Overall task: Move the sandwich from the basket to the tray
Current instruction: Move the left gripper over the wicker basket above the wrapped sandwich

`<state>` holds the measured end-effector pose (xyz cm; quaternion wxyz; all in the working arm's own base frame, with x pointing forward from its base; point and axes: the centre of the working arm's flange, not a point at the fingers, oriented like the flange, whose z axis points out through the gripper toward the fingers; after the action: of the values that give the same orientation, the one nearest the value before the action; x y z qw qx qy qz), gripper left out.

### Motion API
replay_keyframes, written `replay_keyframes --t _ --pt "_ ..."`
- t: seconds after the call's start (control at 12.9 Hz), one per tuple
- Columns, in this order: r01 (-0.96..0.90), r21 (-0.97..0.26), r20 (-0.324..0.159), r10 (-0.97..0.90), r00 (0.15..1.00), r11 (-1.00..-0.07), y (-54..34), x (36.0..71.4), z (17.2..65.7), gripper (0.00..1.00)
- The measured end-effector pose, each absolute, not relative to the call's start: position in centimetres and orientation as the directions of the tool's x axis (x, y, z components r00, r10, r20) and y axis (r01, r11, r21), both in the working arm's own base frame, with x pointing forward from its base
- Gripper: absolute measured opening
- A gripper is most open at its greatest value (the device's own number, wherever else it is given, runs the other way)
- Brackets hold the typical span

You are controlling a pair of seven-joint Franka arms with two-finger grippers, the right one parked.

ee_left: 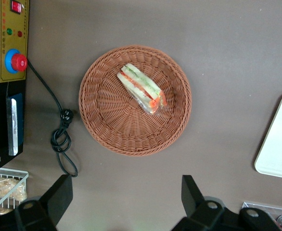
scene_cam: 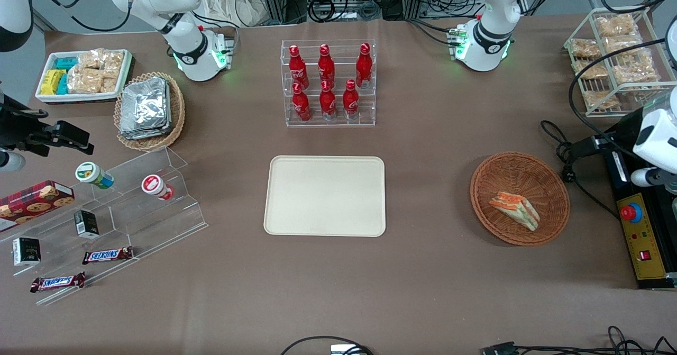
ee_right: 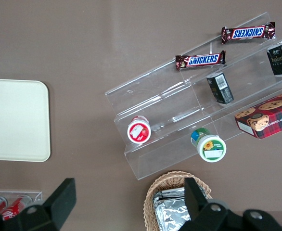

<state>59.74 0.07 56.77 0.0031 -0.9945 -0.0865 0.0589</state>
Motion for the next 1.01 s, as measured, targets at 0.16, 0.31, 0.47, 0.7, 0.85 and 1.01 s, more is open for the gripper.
replay_keyframes --t 0.16,0.31,0.47,0.7,0.85,1.01 --pt "0.172 -0.014 -0.116 0.173 0.978 -0.985 0.1 60.2 56.7 1.00" --pt "0.174 -0.013 -0.117 0.175 0.978 -0.985 0.3 60.5 56.5 1.00" --pt "0.195 -0.017 -0.128 0.196 0.972 -0.981 0.7 60.9 55.8 1.00" --pt "0.383 -0.038 -0.134 0.384 0.913 -0.923 3.8 61.7 53.7 1.00" --pt "0.519 -0.044 -0.106 0.521 0.847 -0.854 4.9 62.2 50.6 1.00" --pt "0.625 -0.042 -0.079 0.626 0.776 -0.780 4.7 62.4 46.7 1.00"
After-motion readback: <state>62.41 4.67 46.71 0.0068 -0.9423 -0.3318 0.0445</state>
